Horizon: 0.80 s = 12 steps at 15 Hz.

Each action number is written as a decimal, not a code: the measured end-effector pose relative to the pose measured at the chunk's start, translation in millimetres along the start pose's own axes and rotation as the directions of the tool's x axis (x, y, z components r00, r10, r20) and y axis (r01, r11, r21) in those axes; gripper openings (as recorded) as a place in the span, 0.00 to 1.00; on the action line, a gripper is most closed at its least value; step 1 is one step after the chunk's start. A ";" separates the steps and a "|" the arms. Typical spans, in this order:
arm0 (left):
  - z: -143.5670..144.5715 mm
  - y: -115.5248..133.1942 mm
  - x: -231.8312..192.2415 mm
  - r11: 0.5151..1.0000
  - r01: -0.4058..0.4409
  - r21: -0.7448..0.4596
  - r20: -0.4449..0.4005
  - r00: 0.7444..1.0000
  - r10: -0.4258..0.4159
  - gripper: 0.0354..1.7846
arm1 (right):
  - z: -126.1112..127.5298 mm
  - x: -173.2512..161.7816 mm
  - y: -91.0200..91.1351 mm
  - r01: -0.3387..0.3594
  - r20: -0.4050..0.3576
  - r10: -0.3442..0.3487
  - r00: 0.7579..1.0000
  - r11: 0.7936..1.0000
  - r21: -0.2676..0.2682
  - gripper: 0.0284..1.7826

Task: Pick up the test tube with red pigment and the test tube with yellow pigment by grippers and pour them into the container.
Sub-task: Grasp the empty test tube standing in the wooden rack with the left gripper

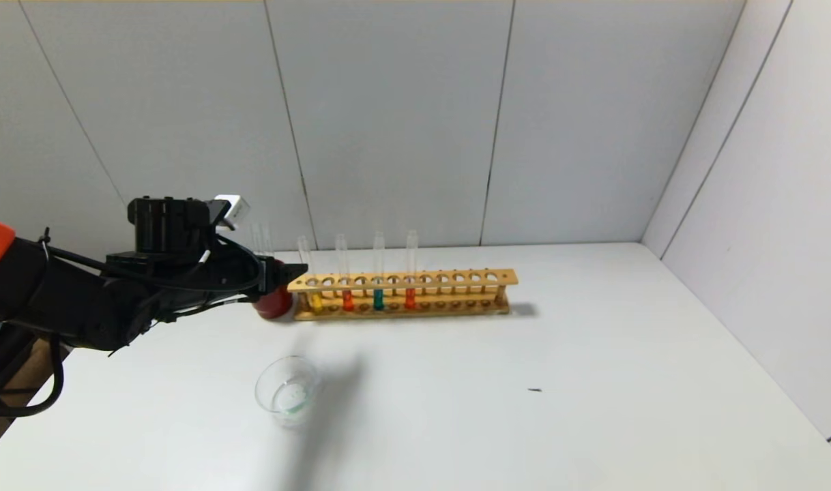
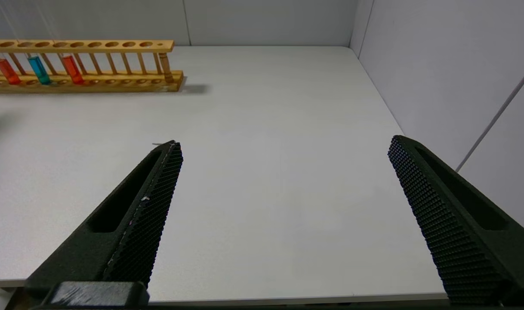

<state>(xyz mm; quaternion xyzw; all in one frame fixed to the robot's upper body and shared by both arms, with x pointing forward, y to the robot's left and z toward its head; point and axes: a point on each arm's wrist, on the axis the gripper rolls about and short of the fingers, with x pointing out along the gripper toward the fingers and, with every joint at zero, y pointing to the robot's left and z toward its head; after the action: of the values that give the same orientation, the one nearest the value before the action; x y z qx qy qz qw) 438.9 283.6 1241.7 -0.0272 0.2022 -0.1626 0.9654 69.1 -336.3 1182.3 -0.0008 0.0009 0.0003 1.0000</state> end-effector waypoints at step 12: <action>-3.8 -4.6 47.1 1.000 0.014 0.017 -0.015 1.000 -0.013 0.98 | 0.0 0.0 0.0 0.000 0.000 0.000 1.000 1.000 0.000 0.98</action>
<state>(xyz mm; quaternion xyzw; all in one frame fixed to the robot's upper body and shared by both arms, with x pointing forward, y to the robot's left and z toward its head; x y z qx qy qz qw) 476.7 264.0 1220.8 -0.0192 0.2076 -0.1710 0.9630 69.1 -336.3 1182.3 -0.0008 0.0009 0.0005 1.0000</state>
